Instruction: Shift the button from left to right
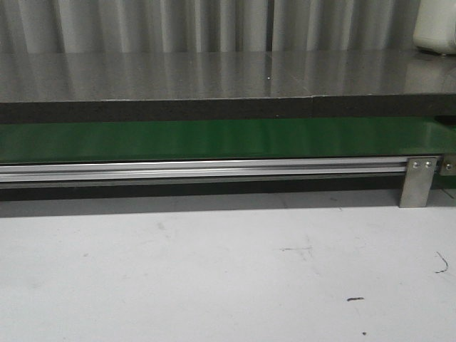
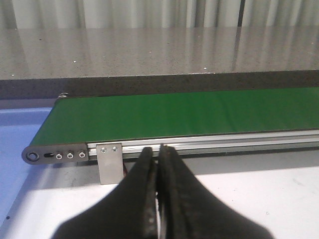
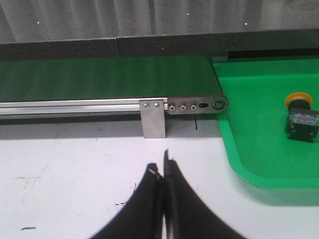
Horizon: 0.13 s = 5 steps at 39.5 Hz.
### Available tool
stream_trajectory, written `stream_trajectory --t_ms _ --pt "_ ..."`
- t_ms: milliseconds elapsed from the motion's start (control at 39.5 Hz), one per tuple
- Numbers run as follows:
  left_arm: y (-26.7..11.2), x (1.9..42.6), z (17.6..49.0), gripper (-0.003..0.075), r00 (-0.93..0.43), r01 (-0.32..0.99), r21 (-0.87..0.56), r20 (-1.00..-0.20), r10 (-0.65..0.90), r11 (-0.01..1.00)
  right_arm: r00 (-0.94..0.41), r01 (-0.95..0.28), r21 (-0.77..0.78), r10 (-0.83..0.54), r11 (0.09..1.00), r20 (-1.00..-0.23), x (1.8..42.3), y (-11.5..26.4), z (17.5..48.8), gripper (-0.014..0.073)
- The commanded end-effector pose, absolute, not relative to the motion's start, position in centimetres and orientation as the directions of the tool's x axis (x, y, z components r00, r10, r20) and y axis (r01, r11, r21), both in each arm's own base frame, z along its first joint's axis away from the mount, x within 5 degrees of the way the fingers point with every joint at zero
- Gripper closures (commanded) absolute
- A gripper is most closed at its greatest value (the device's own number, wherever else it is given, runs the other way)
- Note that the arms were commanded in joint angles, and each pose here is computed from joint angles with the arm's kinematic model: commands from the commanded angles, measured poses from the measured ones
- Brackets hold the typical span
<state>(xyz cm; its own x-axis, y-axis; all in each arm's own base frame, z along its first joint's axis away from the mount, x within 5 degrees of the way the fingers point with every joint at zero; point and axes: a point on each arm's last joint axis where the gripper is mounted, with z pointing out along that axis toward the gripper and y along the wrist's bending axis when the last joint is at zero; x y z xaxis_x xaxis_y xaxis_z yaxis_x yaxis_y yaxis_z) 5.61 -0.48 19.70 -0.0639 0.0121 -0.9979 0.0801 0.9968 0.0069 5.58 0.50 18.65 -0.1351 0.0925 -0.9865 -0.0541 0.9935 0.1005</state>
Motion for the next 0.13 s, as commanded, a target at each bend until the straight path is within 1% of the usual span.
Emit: stream_trajectory --t_ms 0,101 --pt "-0.48 5.62 19.55 0.0741 0.003 0.081 -0.013 -1.000 -0.013 0.997 -0.039 -0.045 0.098 0.096 0.994 -0.995 5.51 0.35 19.67 0.0662" --pt "-0.48 5.62 19.55 0.0741 0.003 0.081 -0.013 -1.000 -0.013 0.997 -0.039 -0.045 0.098 0.096 0.994 -0.995 5.51 0.35 19.67 0.0662"
